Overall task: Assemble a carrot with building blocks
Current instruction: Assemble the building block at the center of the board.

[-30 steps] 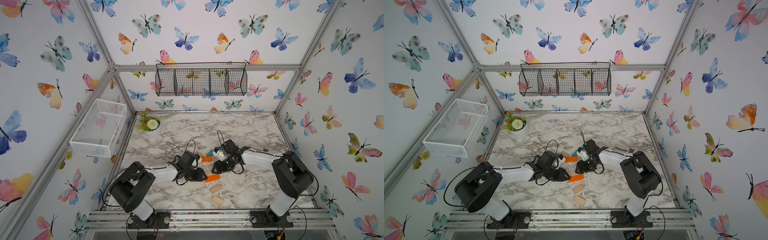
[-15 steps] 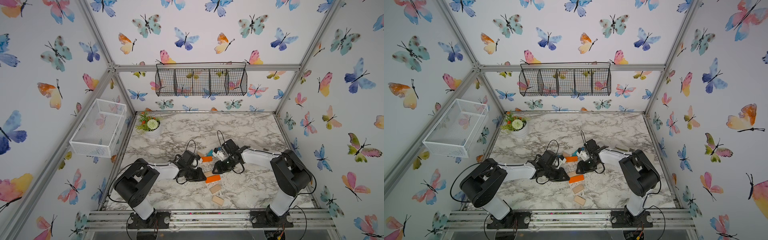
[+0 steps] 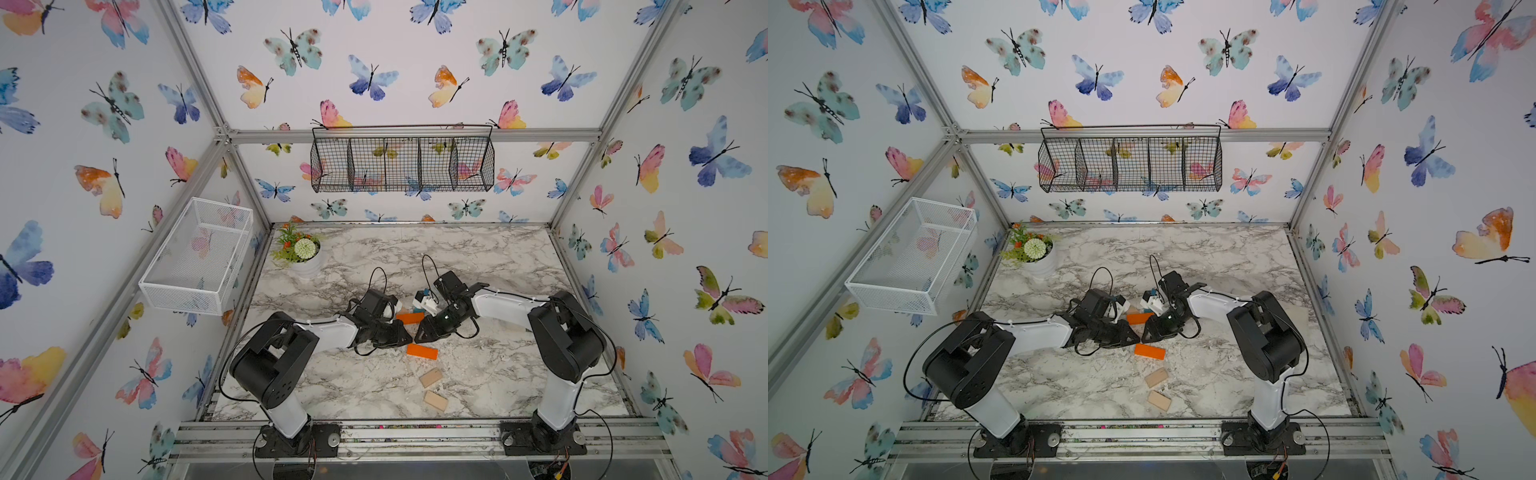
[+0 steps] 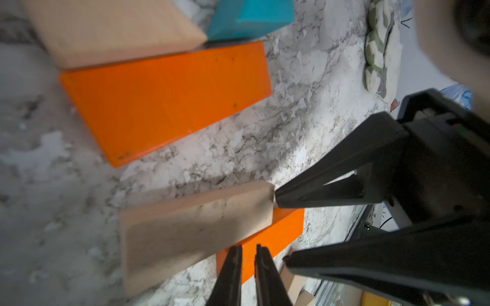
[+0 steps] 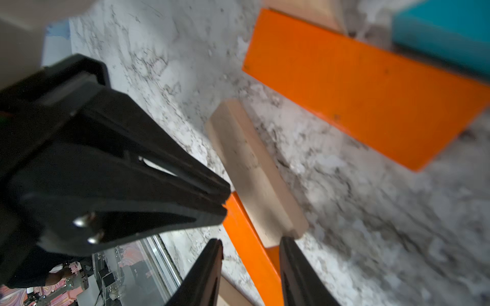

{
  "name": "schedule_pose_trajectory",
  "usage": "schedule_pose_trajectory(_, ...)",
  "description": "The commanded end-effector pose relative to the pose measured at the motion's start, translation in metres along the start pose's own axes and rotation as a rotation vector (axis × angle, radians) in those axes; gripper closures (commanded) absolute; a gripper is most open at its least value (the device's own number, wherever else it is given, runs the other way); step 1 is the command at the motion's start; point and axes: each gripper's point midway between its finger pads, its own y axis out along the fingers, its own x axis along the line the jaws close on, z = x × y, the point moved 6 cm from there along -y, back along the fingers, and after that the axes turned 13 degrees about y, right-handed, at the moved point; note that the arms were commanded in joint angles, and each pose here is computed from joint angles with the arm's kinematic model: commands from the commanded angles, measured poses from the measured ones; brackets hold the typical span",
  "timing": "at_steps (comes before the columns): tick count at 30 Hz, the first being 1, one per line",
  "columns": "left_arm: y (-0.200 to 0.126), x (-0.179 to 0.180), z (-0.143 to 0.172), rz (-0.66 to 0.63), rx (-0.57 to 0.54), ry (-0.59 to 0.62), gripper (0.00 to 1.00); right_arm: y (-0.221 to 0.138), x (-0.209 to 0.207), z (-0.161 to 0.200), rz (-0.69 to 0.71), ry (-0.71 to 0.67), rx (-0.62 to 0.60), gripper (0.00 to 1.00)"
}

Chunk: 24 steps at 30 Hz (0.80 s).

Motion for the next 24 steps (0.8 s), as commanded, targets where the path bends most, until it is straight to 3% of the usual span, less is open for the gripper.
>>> schedule_pose_trajectory(1,-0.005,0.007,-0.008,-0.022,-0.030,0.002,0.84,0.001,0.011,-0.013,-0.057,-0.026,-0.001,0.61)
schedule_pose_trajectory(10,-0.028,0.018,-0.004,-0.093,-0.041,-0.018,0.84,-0.003,0.007,-0.014,0.003,-0.017,-0.010,0.64)
schedule_pose_trajectory(15,-0.046,0.023,-0.007,-0.111,-0.075,-0.007,0.54,-0.008,0.005,0.001,0.007,0.008,0.002,0.65)
schedule_pose_trajectory(17,-0.048,0.022,-0.009,-0.113,-0.077,0.014,0.46,-0.005,0.006,0.007,-0.033,0.016,0.031,0.63)
schedule_pose_trajectory(20,-0.045,0.024,-0.011,-0.116,-0.059,0.030,0.46,-0.001,0.002,0.013,-0.033,0.049,0.064,0.62)
schedule_pose_trajectory(24,-0.037,0.026,-0.010,-0.082,-0.036,0.032,0.52,-0.001,0.000,0.017,-0.027,0.065,0.054,0.62)
